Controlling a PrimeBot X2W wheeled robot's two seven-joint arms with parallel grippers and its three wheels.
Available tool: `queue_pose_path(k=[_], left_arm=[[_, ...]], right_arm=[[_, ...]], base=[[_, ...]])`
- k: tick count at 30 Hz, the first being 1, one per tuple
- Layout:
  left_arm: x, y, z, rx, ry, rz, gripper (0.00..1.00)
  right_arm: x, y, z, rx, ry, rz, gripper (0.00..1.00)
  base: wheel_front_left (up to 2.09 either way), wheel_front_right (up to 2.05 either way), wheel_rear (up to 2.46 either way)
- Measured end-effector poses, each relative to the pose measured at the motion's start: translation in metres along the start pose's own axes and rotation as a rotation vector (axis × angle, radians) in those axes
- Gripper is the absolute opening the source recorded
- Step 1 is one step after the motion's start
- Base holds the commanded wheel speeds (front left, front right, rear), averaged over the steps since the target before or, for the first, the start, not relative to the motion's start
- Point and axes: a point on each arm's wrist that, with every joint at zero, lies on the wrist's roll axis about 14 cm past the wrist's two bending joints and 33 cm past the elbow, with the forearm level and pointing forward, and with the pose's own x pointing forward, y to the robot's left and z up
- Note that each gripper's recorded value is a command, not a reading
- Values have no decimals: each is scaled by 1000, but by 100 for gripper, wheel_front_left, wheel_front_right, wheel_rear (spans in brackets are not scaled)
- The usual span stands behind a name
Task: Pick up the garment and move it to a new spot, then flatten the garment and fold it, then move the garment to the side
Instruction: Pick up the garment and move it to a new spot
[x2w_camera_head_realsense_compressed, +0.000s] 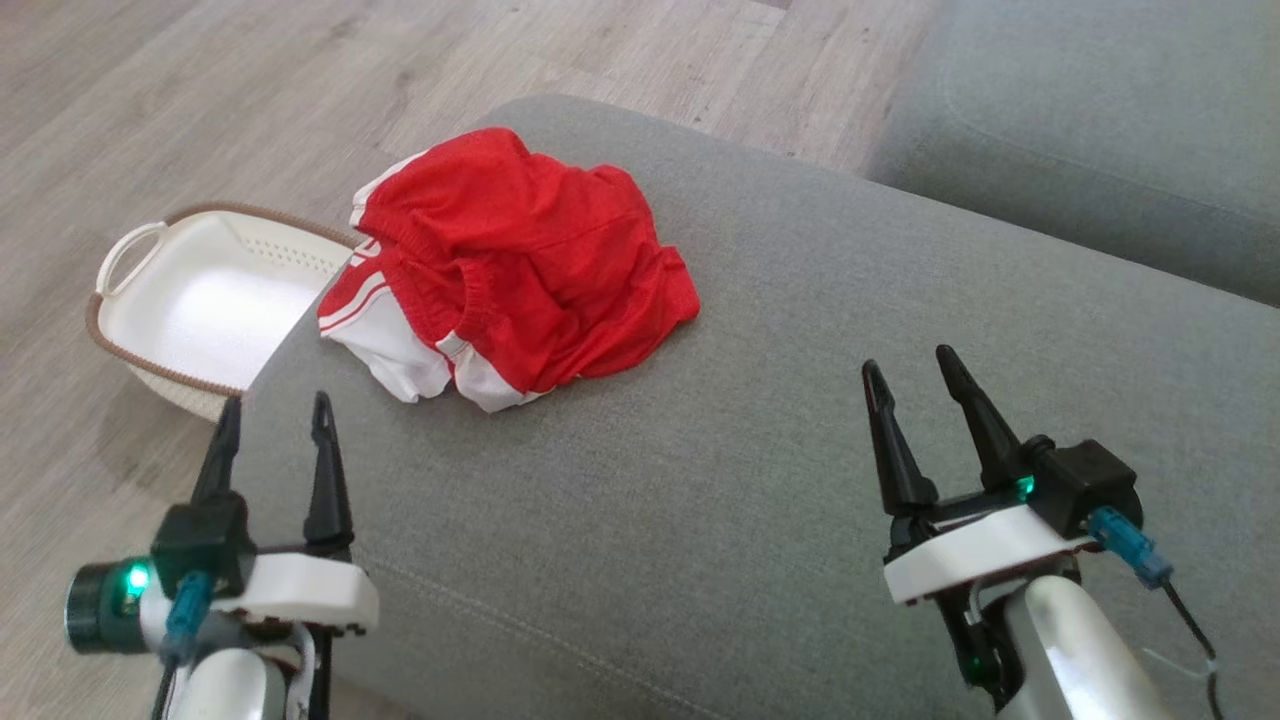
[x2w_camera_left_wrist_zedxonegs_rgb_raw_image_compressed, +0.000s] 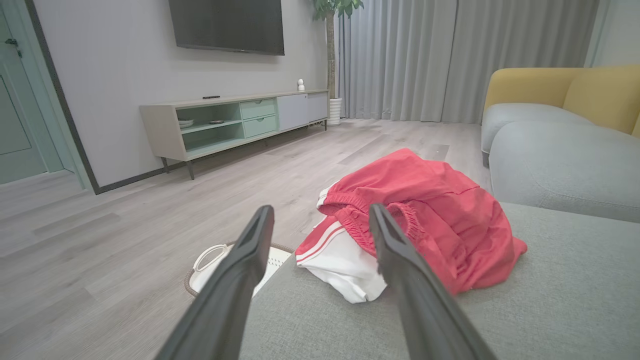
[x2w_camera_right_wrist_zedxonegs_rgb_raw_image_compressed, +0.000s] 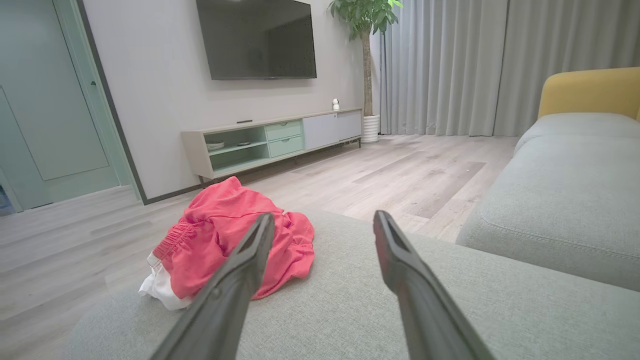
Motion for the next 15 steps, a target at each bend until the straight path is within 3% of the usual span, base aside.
queue_pose_path(k=[10,15], left_arm=[[0,8,-9,-42,29,36,100],[18,-3,-15,-85,56,-34,100]], right_arm=[[-1,-3,11,4,-33,-12,100],[-6,-14,17,-4,-56,-44,100]], base=[[0,0,0],[0,0,0]])
